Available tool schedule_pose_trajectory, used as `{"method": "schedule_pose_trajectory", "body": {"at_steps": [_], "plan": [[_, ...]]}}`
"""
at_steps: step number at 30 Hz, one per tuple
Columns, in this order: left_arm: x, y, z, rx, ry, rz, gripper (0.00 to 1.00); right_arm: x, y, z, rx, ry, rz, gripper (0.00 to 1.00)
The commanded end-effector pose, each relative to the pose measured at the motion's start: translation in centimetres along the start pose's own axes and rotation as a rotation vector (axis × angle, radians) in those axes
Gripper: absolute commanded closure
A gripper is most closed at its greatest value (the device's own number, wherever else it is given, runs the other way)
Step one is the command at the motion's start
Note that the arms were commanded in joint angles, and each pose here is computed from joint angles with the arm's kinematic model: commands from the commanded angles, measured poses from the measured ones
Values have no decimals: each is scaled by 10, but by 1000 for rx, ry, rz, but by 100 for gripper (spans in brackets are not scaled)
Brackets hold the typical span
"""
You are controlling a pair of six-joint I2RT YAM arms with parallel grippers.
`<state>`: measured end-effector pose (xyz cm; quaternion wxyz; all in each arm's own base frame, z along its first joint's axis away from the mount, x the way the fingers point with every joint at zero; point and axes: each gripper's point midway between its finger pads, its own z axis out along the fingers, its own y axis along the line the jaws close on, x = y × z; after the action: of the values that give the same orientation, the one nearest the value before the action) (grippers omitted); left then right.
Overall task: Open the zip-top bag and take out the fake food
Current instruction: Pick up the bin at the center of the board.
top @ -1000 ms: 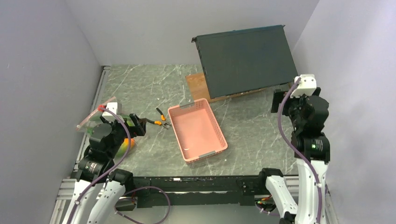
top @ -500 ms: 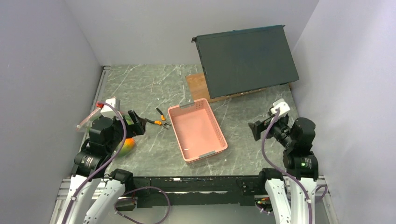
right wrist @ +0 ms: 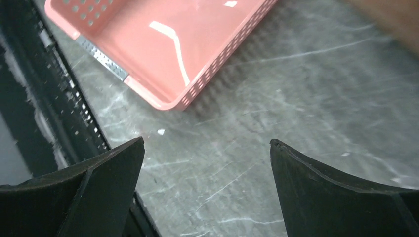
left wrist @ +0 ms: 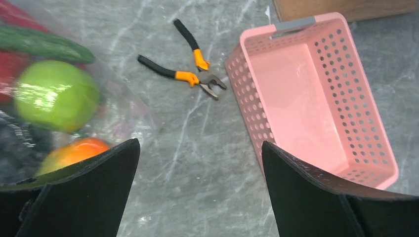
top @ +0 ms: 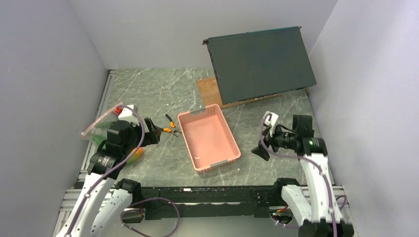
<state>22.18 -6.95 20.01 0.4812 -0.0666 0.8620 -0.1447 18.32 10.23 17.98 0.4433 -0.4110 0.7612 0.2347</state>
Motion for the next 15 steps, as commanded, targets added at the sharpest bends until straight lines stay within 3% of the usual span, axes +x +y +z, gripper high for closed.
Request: {"method": "schedule_pose_trajectory", "body": {"at_steps": [1,5,11,15], "plan": [[3,-34,13,184,-22,-100,1,7,6,12,-159,61,-57,0],[21,-47,35,244,46,-202,0,13,7,26,-170,80,-66,0],[46,-80,71,252,184,-278,19,-2,0,34,-108,-22,-18,0],[73,-88,88,107,287,-241,20,-15,-1,32,-95,-58,3,0]]}}
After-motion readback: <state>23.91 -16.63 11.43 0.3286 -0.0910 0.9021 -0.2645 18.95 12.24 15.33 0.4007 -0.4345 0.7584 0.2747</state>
